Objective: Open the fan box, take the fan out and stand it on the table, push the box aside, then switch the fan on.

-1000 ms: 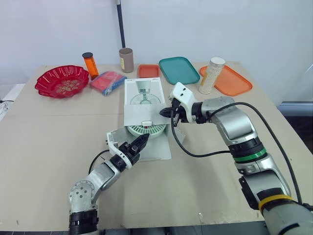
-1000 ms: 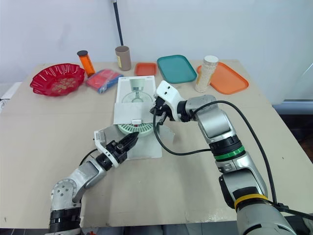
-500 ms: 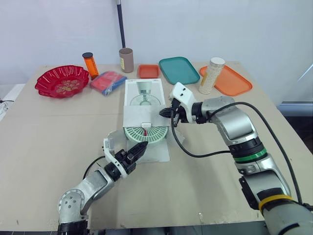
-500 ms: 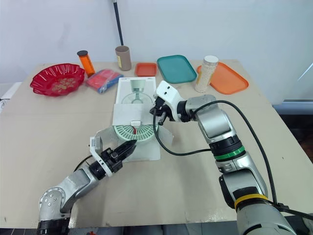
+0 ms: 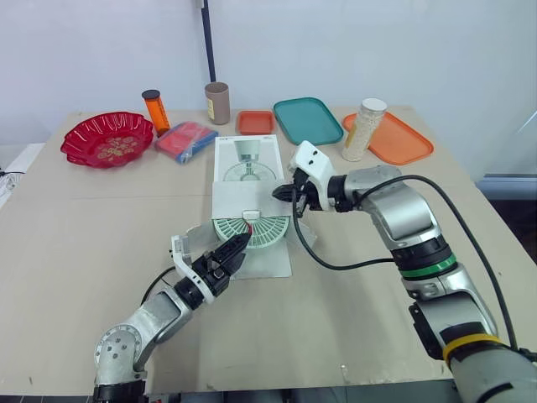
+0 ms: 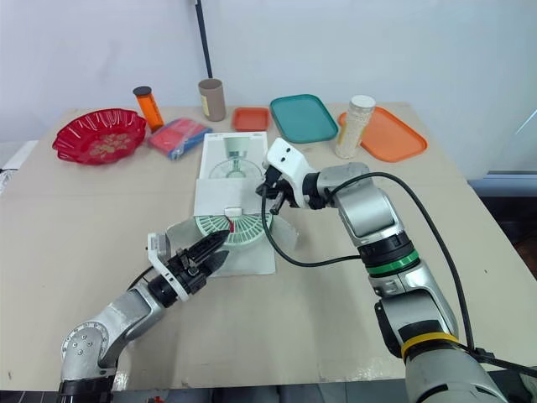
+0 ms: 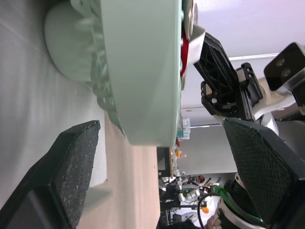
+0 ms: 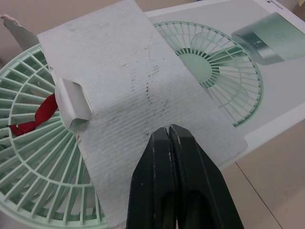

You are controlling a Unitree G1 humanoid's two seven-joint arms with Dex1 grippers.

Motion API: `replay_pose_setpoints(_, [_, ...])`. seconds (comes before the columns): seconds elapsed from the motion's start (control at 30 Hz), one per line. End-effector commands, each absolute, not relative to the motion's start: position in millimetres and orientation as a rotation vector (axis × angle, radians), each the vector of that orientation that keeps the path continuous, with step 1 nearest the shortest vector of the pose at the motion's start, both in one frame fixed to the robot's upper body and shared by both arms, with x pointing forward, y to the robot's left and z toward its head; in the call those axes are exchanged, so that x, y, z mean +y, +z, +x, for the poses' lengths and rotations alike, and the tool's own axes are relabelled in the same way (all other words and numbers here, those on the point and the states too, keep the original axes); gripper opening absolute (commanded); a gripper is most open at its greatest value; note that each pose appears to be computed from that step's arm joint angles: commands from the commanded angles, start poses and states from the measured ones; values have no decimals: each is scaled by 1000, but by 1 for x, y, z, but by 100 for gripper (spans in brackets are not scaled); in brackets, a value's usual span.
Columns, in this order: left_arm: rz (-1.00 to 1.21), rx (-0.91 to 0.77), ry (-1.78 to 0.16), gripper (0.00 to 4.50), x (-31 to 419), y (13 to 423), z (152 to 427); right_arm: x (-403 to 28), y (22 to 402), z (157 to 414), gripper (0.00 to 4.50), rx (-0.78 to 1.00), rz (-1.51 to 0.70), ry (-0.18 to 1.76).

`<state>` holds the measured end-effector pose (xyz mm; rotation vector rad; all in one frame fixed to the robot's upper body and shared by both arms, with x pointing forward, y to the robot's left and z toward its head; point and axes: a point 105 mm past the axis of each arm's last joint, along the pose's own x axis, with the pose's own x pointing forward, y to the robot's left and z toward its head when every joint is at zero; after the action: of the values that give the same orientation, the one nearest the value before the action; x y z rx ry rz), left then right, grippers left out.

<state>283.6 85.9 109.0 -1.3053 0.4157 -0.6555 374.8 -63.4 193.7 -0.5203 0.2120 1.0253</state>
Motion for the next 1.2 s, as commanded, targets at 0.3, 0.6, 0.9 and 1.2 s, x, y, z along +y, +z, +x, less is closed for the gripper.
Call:
replay_pose_setpoints(0.3, [-1327, 384, -660, 359, 77, 112, 307, -57, 213, 373, 0, 134, -549, 1030])
replay_pose_setpoints(0.6, [-1294, 442, -674, 163, 78, 106, 290, -59, 212, 372, 0, 137, -545, 1027])
replay_pose_setpoints(0.9, [-1258, 512, -651, 163, 90, 96, 265, -57, 210, 371, 0, 135, -538, 1033])
replay_pose_setpoints(1.2, [-1288, 541, -676, 163, 97, 100, 242, -56, 207, 371, 0, 143, -534, 1037])
